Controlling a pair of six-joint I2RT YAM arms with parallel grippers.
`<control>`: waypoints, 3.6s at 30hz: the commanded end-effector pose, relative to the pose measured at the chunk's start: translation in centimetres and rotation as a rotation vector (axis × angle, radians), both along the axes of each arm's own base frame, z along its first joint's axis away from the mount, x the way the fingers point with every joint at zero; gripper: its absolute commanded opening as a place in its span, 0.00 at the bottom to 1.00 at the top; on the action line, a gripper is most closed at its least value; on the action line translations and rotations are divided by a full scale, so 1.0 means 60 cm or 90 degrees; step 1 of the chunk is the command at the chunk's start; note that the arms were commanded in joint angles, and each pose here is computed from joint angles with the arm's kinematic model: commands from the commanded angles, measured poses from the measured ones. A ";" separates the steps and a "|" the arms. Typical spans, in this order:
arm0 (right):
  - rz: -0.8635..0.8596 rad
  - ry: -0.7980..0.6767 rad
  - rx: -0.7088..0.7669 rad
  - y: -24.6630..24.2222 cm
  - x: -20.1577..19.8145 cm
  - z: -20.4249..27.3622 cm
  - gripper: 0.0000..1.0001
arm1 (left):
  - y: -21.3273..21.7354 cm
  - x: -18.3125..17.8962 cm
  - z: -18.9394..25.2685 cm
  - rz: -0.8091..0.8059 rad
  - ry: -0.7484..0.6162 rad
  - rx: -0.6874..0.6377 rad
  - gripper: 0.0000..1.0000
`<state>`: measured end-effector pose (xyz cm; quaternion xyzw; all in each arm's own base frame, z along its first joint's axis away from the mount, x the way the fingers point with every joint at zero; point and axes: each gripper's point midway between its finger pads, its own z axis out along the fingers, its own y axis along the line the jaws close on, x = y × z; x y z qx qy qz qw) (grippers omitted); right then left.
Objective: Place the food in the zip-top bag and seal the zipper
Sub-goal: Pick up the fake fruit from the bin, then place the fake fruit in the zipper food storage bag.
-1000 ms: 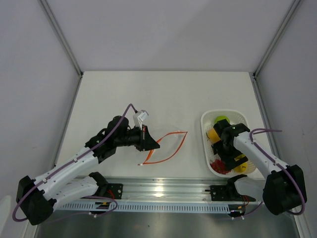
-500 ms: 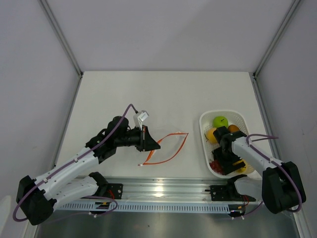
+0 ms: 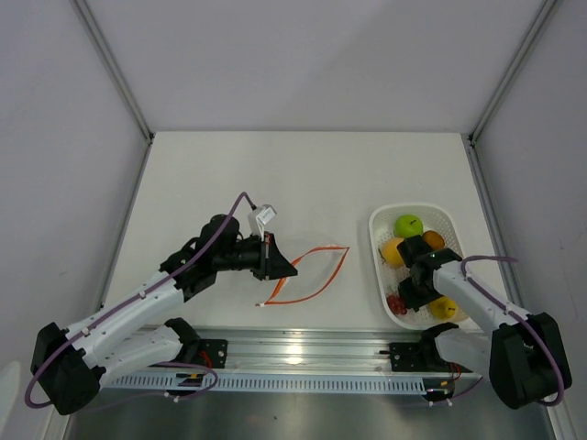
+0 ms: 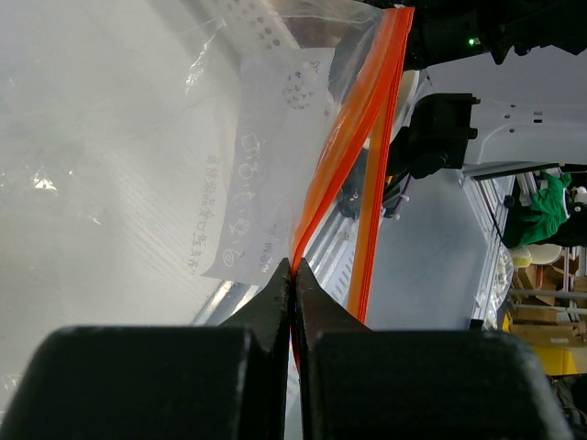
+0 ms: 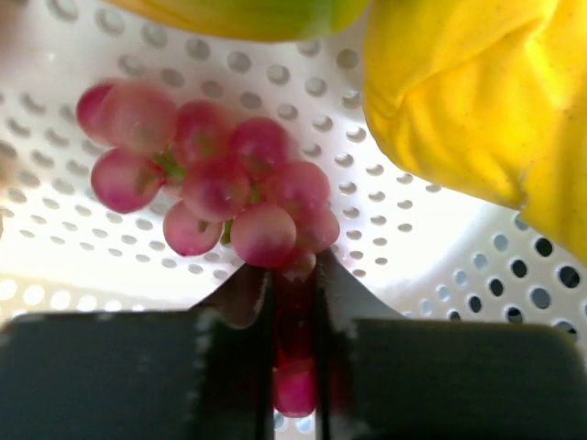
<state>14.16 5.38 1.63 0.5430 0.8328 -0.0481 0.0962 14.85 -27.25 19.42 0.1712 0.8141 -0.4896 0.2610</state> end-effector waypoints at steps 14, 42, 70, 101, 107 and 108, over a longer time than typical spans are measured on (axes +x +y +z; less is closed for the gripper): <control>0.066 -0.227 -0.034 -0.026 0.055 0.138 0.00 | -0.003 0.006 0.020 -0.003 -0.010 -0.013 0.01; 0.783 -0.799 0.266 0.343 0.065 0.554 0.02 | -0.021 0.020 0.052 -0.013 0.002 -0.012 0.01; 0.861 -0.873 0.105 0.407 0.038 0.467 0.27 | -0.028 0.003 0.149 -0.029 0.032 -0.106 0.00; 0.801 -0.723 0.042 0.343 0.046 0.398 0.82 | 0.007 -0.016 0.215 0.014 -0.036 -0.162 0.01; 0.838 -0.716 0.071 0.380 0.041 0.400 0.82 | 0.000 -0.016 0.214 0.001 -0.024 -0.165 0.01; 0.835 -0.717 0.072 0.383 0.043 0.403 0.82 | 0.000 -0.016 0.214 0.002 -0.025 -0.165 0.01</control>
